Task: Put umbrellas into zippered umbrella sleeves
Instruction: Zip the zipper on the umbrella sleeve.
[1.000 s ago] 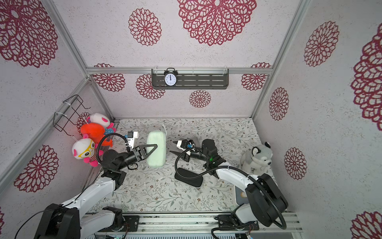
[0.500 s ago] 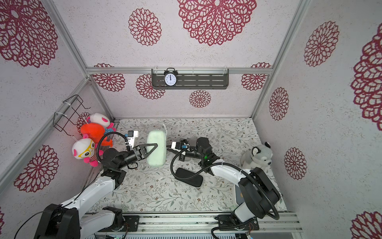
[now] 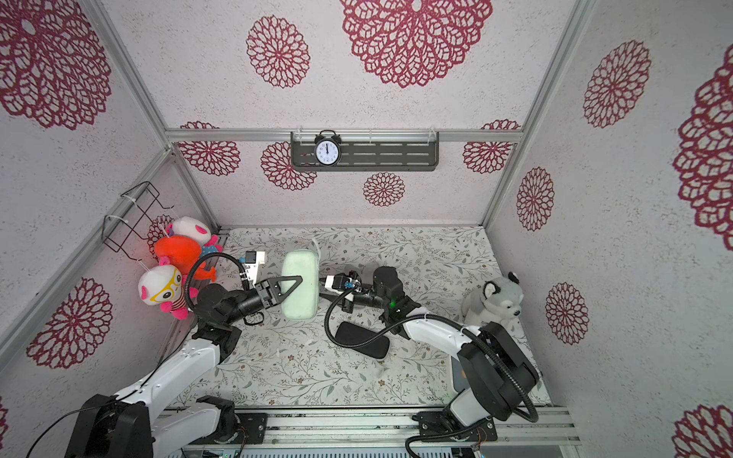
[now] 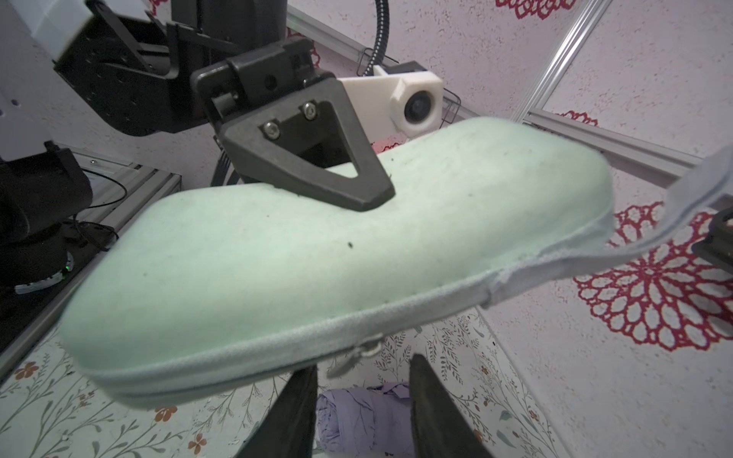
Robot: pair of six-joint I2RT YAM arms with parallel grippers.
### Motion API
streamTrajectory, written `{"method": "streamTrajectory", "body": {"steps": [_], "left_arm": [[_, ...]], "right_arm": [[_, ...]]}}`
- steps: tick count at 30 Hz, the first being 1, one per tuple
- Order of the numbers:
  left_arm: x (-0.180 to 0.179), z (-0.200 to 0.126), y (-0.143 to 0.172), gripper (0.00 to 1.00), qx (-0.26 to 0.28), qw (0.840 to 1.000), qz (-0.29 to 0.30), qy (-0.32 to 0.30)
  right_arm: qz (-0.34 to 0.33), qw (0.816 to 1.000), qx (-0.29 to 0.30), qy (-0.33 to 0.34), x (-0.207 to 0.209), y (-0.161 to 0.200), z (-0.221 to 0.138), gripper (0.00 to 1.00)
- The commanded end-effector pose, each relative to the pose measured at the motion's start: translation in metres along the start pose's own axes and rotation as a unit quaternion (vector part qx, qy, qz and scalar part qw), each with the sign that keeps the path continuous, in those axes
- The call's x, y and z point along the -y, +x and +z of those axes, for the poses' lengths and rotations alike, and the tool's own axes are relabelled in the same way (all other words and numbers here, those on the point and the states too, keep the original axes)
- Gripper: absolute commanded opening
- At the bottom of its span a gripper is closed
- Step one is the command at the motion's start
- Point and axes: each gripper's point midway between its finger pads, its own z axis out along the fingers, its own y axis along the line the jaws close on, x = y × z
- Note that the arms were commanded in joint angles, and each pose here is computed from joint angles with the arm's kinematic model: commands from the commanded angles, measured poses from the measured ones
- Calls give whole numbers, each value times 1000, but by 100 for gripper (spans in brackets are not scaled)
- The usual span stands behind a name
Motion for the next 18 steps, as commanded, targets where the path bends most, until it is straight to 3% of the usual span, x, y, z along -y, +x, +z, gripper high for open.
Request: {"method": "streamTrajectory", "body": {"steps": [1,14,18], "left_arm": [[17,-1,-13,0,19,999,38,14],[17,-1,-11,0,14,999,40,14],[17,-1,-12,0,16,999,39,13]], "right_arm": [[-37,998,41,37,10,-37,-7,42],[-55,994,46,81,22,-48,-9,21],[-60,995,37,65,17,-46,-8,3]]}}
